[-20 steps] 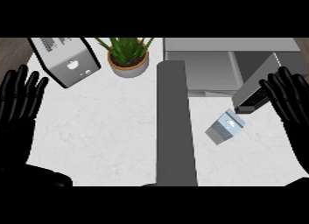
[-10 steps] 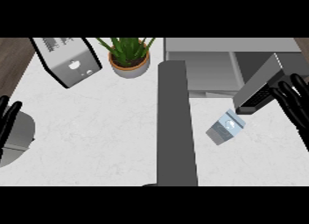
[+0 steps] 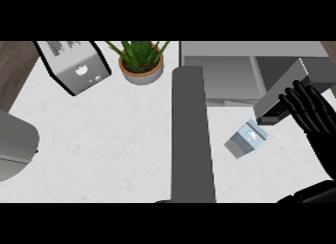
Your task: Pick up the milk, place it into the microwave and close the microwave
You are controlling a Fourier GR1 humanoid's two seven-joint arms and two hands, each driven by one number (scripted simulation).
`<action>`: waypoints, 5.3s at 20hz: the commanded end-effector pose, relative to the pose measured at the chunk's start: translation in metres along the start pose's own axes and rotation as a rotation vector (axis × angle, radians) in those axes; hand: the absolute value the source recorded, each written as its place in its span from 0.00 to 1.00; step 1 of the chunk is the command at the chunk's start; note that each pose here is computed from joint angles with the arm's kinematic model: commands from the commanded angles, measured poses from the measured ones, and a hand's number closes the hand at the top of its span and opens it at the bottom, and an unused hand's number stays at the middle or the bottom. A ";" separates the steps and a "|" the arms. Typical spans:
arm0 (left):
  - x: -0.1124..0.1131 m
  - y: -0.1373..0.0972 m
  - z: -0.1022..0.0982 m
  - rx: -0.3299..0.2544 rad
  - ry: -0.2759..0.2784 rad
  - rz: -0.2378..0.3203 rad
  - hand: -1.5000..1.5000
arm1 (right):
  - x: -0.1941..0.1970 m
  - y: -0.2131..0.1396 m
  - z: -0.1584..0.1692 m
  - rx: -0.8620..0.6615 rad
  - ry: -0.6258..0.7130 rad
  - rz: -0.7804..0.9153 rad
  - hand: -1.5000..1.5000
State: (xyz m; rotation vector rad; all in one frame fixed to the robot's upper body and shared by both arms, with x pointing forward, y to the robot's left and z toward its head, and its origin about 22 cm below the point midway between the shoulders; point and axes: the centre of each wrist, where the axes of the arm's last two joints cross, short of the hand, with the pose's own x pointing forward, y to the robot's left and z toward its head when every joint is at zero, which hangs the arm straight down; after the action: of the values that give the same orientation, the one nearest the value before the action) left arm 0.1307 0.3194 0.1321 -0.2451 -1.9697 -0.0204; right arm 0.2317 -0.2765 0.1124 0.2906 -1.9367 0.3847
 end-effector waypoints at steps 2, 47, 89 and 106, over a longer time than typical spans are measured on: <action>0.004 0.003 0.013 0.013 -0.007 -0.006 0.00 | -0.039 -0.019 0.002 -0.056 0.069 0.049 0.00; 0.027 0.029 0.058 -0.012 0.022 0.021 0.00 | -0.245 -0.014 0.049 -0.069 0.205 -0.007 1.00; 0.011 0.040 0.052 -0.020 0.060 0.039 0.00 | -0.212 -0.021 -0.066 -0.381 0.176 0.248 1.00; -0.002 0.058 0.025 -0.098 0.032 0.080 0.00 | -0.164 -0.072 -0.113 -0.525 0.218 0.561 1.00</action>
State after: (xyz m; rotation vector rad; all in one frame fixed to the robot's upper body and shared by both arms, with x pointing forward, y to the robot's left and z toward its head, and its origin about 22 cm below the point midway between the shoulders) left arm 0.1142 0.3763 0.1193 -0.3624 -1.9353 -0.0731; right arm 0.4151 -0.2925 0.0083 -0.5509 -1.8147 0.2441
